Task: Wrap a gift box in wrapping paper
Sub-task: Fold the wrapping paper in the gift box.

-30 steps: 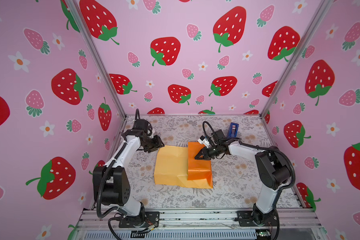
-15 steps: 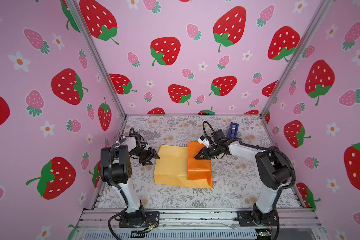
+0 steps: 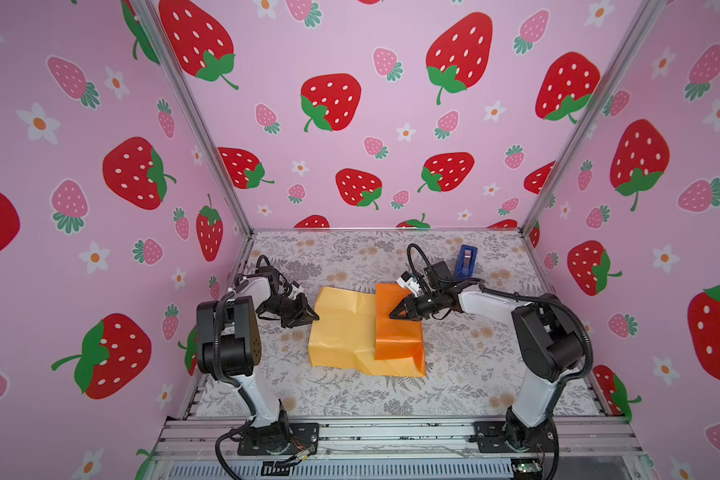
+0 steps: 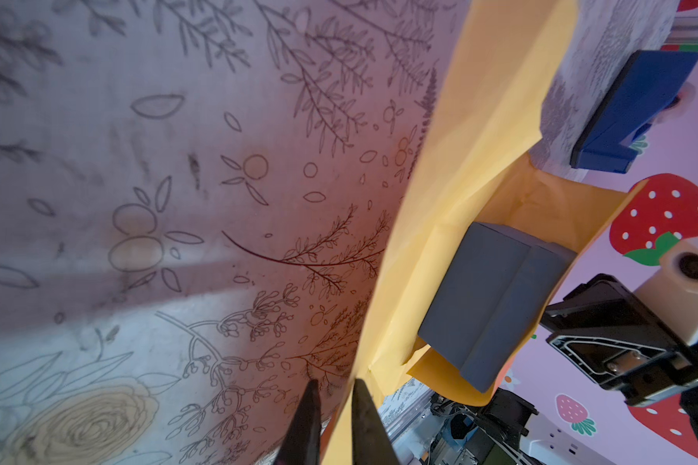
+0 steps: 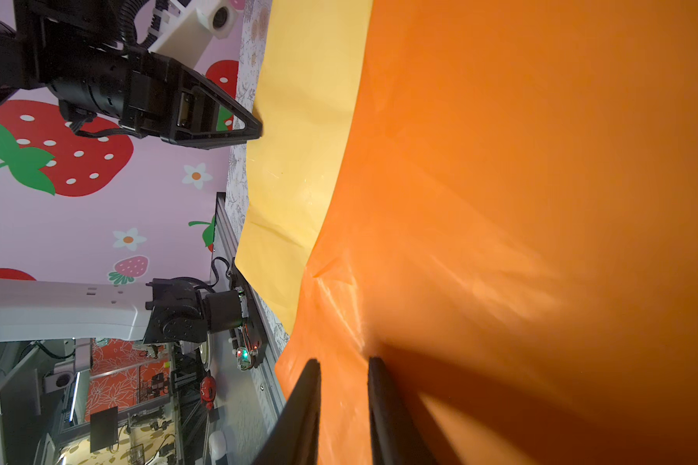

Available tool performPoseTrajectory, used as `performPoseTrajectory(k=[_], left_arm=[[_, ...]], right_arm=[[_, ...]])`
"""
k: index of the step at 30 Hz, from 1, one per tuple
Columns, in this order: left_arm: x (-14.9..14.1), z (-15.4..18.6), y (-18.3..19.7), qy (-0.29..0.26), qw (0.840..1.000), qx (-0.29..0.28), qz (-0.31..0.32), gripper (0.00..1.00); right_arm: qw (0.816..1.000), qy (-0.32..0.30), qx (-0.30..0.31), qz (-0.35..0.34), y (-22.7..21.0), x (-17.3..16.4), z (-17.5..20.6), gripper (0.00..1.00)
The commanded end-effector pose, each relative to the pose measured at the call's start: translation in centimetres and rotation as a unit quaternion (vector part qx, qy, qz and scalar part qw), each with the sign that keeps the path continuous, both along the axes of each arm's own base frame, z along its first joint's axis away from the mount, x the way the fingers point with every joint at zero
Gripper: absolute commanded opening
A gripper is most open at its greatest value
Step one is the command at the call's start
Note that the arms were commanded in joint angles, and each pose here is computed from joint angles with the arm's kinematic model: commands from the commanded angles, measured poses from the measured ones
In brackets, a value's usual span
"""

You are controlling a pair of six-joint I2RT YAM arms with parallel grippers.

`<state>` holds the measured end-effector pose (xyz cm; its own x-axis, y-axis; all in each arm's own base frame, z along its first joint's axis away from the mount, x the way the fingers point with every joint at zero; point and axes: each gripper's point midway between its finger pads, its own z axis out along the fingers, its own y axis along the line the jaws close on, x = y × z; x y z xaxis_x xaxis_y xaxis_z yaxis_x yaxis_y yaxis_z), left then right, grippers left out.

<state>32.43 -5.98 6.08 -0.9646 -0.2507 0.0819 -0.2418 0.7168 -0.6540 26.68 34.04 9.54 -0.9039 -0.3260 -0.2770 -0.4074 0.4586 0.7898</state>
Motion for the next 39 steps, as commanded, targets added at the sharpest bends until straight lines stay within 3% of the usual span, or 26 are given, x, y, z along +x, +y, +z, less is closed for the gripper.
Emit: performPoseTrajectory(k=[1, 5, 13, 25, 39], left_arm=[[-0.9, 0.3, -0.4, 0.0, 1.0, -0.008, -0.007, 0.19], [-1.0, 0.9, -0.7, -0.008, 1.0, -0.006, -0.013, 0.2], [-0.3, 5.3, -3.0, -0.064, 0.996, -0.057, -0.007, 0.0], [-0.4, 12.6, -12.4, -0.125, 0.983, -0.089, -0.097, 0.0], [-0.4, 15.2, -22.5, -0.148, 0.966, -0.144, -0.157, 0.0]], right_arm=[[0.996, 0.043, -0.075, -0.016, -1.9, -1.8, -4.2, 0.25], [0.996, 0.044, -0.076, -0.017, -1.9, -1.9, -4.4, 0.25], [0.996, 0.046, -0.08, -0.018, -2.0, -2.2, -4.6, 0.25], [0.995, 0.053, -0.082, -0.015, -1.4, -2.8, -5.0, 0.24], [0.995, 0.057, -0.077, -0.03, -1.8, -3.2, -5.6, 0.24]])
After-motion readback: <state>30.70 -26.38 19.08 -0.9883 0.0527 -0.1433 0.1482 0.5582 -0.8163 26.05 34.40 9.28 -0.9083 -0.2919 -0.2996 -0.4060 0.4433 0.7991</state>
